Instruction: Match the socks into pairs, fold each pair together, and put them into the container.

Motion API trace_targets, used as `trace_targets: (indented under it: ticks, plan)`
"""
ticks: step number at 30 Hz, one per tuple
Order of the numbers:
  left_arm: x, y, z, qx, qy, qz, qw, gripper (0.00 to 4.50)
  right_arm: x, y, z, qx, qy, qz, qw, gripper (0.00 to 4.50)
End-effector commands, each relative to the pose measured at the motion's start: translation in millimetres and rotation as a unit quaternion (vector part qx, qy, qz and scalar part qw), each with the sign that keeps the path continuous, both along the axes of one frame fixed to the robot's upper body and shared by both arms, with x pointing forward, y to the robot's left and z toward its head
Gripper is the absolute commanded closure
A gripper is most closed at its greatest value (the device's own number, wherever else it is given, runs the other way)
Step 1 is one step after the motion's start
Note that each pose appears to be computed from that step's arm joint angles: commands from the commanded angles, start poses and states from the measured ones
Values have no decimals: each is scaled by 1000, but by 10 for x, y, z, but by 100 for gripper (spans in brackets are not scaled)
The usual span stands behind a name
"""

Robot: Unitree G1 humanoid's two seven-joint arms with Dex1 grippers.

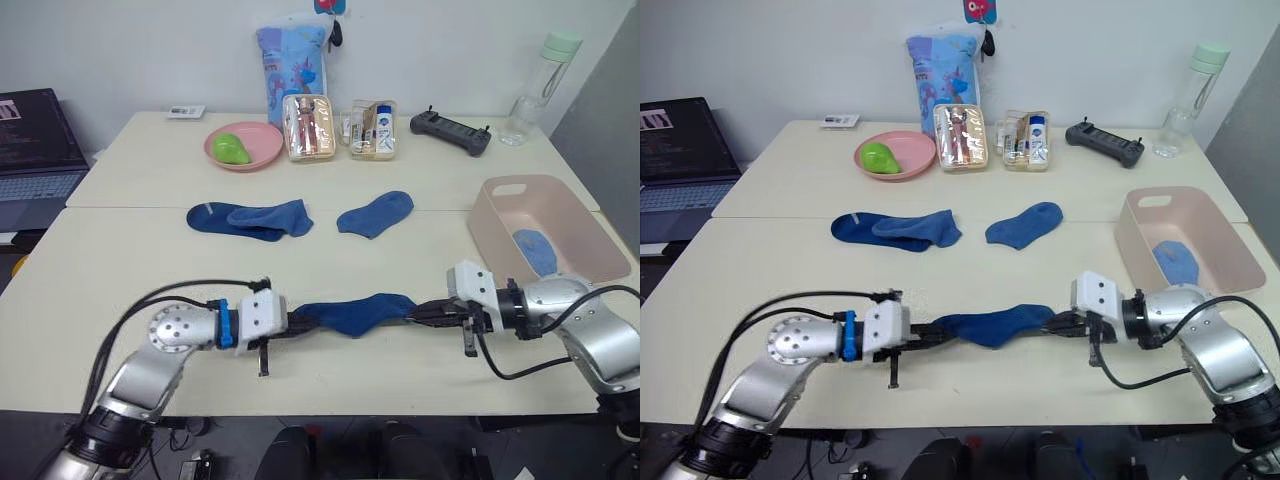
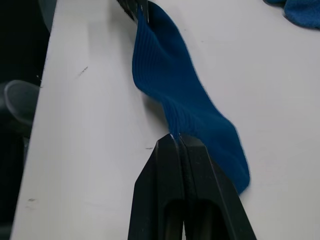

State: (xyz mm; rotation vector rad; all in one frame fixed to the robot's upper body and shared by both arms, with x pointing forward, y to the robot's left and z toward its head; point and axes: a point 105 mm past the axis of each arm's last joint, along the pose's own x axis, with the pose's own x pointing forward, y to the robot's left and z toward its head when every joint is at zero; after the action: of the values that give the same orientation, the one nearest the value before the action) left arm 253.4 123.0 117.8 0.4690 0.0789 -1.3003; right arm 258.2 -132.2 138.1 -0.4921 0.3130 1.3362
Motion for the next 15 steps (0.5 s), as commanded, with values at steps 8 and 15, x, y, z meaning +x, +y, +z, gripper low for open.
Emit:
trace_targets:
  ticks: [8, 15]
  plan:
    - [-438, -18, 120, -103, 287, 17, 952, 446, -468, 121, 146, 15, 136, 54, 989, 450]
    - [-233, -5, -137, -87, 273, 71, 955, 446, -139, 83, -86, -15, 83, 10, 996, 450]
